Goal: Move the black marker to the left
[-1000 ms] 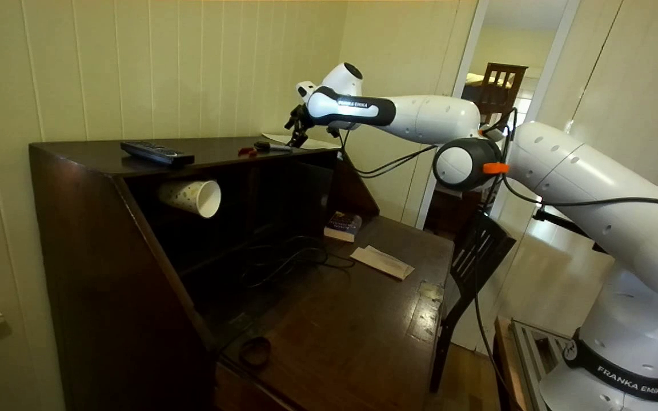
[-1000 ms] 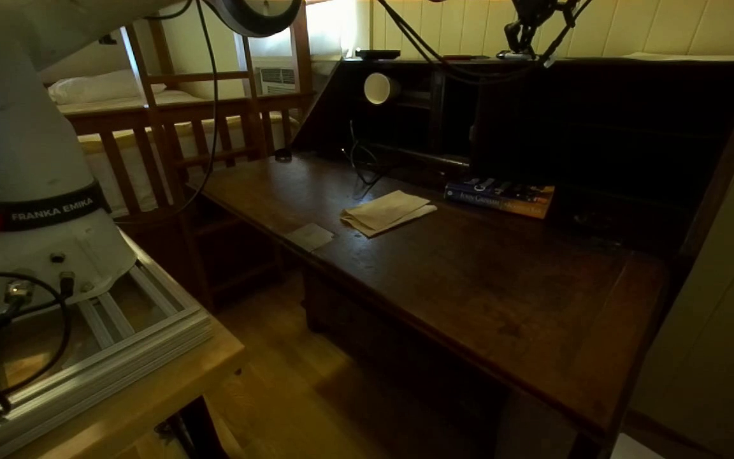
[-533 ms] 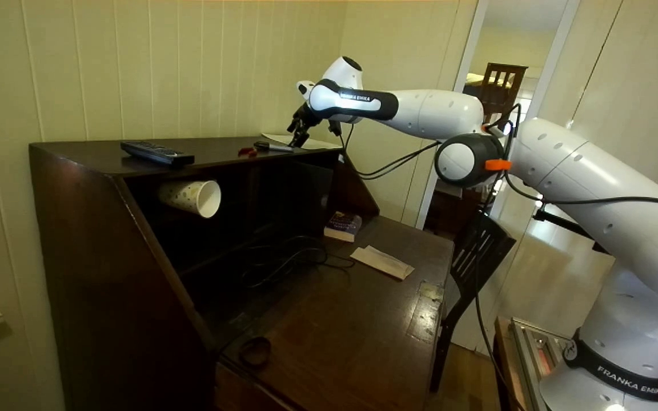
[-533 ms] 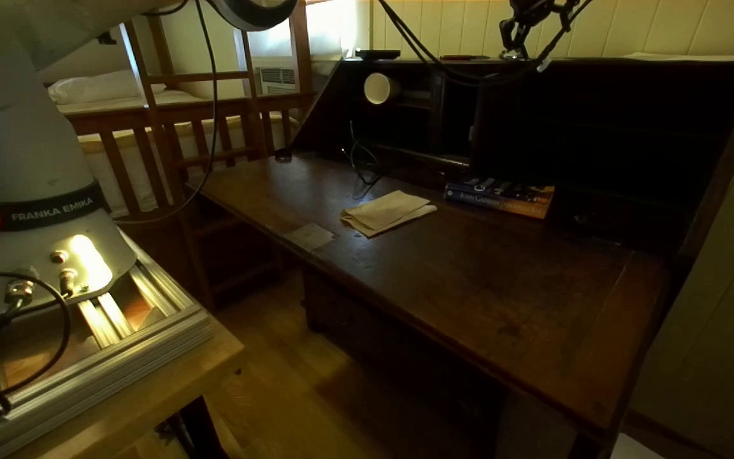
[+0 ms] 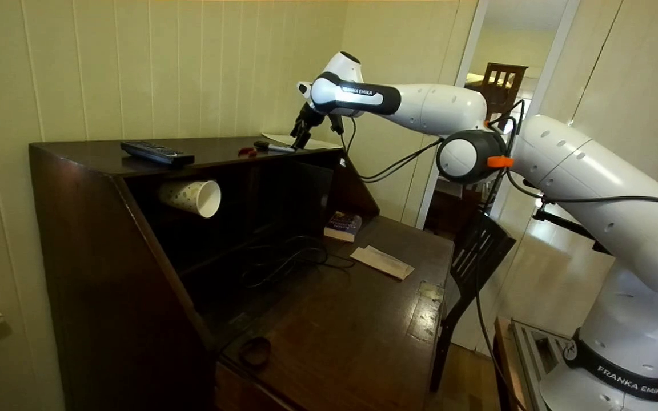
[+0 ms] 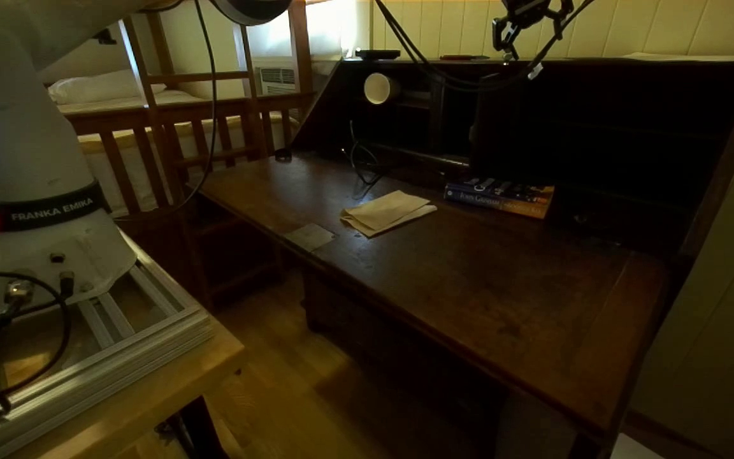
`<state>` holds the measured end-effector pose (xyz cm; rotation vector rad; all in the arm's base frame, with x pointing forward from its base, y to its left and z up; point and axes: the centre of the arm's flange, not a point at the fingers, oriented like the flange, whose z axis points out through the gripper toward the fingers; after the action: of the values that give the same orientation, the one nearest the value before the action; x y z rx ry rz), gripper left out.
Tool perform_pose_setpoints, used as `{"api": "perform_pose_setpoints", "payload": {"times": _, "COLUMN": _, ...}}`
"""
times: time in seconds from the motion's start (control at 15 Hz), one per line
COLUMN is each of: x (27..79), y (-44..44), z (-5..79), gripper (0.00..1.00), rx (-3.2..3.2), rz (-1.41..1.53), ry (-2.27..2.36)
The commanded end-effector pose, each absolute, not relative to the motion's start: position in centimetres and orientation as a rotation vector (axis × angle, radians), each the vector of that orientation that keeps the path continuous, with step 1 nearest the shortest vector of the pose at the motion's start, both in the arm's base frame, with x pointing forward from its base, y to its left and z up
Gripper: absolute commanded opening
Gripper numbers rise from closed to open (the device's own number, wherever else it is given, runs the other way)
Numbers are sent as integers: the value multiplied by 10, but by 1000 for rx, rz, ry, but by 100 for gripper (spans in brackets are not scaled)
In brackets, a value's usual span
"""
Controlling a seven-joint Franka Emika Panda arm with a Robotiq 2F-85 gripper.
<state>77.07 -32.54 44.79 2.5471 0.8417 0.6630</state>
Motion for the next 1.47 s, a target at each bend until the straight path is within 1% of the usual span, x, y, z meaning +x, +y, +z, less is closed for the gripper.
{"api": "perform_pose_setpoints", "payload": {"times": 0.0, "x": 776, "y": -319, "z": 453, "gripper": 100, "rx": 2617, "rz": 623, "ry": 819}}
{"api": "perform_pose_setpoints", "payload": {"times": 0.13, "x": 776, "y": -315, "z": 454, "gripper": 100, "rx": 2592, "rz": 639, "ry": 792}}
{"api": "perform_pose_setpoints", "payload": {"times": 0.33, "x": 770, "y": -303, "z": 476, "gripper": 100, "rx": 2492, "rz": 803, "ry": 696}}
{"api": "perform_pose_setpoints", "payload": {"times": 0.53, "x": 757, "y": -286, "z": 493, "gripper": 100, "rx": 2523, "rz": 889, "ry": 631}}
{"api": "perform_pose_setpoints", "payload": {"times": 0.73, "x": 739, "y": -273, "z": 504, "gripper": 100, "rx": 2707, "rz": 865, "ry": 583}}
{"api": "perform_pose_setpoints", "payload": {"times": 1.07, "x": 719, "y": -290, "z": 525, "gripper": 100, "rx": 2921, "rz": 722, "ry": 482}}
{"api": "perform_pose_setpoints", "payload": {"times": 1.4, "x": 718, "y": -305, "z": 497, "gripper": 100, "rx": 3004, "rz": 652, "ry": 339}}
